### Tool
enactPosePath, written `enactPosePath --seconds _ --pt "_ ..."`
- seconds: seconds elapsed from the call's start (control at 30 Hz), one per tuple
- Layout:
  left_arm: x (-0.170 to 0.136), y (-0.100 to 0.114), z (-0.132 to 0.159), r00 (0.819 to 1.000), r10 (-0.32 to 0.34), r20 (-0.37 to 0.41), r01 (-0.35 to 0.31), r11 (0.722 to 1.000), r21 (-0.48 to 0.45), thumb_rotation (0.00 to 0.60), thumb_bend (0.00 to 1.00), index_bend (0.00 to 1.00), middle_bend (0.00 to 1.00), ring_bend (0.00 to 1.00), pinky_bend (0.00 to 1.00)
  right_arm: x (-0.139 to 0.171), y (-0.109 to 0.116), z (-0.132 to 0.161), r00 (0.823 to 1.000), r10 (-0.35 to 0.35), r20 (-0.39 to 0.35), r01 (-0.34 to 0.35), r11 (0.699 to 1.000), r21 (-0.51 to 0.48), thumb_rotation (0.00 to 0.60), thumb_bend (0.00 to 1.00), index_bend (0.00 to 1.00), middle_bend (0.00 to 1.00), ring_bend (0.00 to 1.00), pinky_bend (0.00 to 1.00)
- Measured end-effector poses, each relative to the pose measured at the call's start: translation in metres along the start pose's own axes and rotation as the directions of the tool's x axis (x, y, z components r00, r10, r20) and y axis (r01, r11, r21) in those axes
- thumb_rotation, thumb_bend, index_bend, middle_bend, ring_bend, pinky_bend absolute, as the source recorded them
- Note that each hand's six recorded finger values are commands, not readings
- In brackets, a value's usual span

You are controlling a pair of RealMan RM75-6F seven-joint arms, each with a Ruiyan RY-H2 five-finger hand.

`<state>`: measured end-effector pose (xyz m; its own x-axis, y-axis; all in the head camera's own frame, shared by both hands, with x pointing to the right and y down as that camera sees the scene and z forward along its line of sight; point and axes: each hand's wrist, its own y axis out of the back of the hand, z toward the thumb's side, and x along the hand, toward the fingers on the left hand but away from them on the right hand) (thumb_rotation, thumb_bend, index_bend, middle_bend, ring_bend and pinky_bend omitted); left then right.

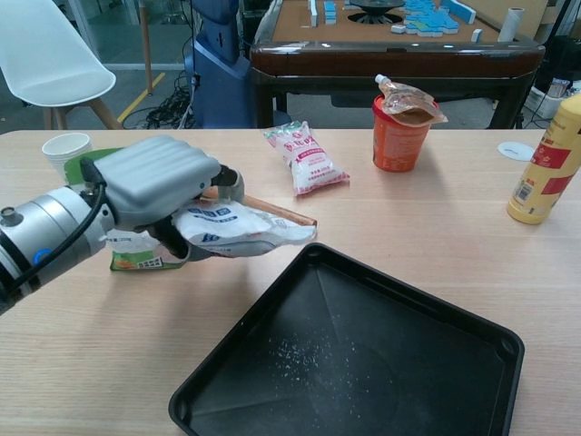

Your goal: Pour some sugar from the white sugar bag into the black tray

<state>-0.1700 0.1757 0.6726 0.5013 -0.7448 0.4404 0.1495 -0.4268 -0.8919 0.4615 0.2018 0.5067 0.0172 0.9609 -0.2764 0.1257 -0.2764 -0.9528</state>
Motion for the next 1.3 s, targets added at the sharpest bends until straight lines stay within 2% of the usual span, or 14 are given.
enactPosePath --seconds 0.23,0.43,0.67,0.83,1.03,1.17,1.3 --pt "-0.004 -0.006 -0.018 0.997 -0.043 -0.060 0.031 0.982 -0.188 0.600 0.22 0.43 0.66 0.63 0.72 -0.001 -0.001 0.000 1.000 0.002 0.000 -0.002 1.000 -0.001 0.600 0.23 0.40 0.37 0.22 0.24" --pt "-0.009 -0.018 -0.030 0.989 -0.104 -0.100 0.068 0.946 -0.316 0.600 0.22 0.43 0.66 0.63 0.72 0.001 -0.002 -0.002 1.000 0.004 0.005 -0.004 1.000 -0.001 0.600 0.23 0.40 0.37 0.22 0.24" --pt "-0.013 -0.032 -0.035 0.975 -0.193 -0.113 0.123 0.883 -0.453 0.600 0.22 0.42 0.66 0.63 0.72 0.003 -0.001 -0.004 1.000 0.002 0.006 -0.002 1.000 -0.002 0.600 0.23 0.40 0.37 0.22 0.24" --pt "-0.013 -0.036 -0.037 0.967 -0.226 -0.118 0.134 0.843 -0.520 0.600 0.22 0.41 0.66 0.63 0.72 0.003 -0.002 -0.005 1.000 0.004 0.010 -0.004 1.000 -0.002 0.600 0.23 0.40 0.37 0.22 0.24" --pt "-0.013 -0.041 -0.038 0.956 -0.269 -0.114 0.144 0.774 -0.617 0.600 0.23 0.38 0.64 0.63 0.72 0.002 -0.002 -0.004 1.000 0.003 0.007 -0.003 1.000 -0.003 0.600 0.23 0.40 0.37 0.22 0.24" --pt "-0.011 -0.044 -0.037 0.949 -0.294 -0.112 0.145 0.723 -0.675 0.600 0.22 0.34 0.61 0.59 0.72 0.002 -0.002 -0.004 1.000 0.003 0.009 -0.003 1.000 -0.002 0.600 0.23 0.40 0.37 0.22 0.24" --pt "-0.009 -0.047 -0.033 0.947 -0.307 -0.094 0.159 0.702 -0.694 0.600 0.22 0.28 0.55 0.54 0.70 0.002 -0.002 -0.004 1.000 0.003 0.010 -0.003 1.000 -0.001 0.600 0.23 0.40 0.37 0.22 0.24"
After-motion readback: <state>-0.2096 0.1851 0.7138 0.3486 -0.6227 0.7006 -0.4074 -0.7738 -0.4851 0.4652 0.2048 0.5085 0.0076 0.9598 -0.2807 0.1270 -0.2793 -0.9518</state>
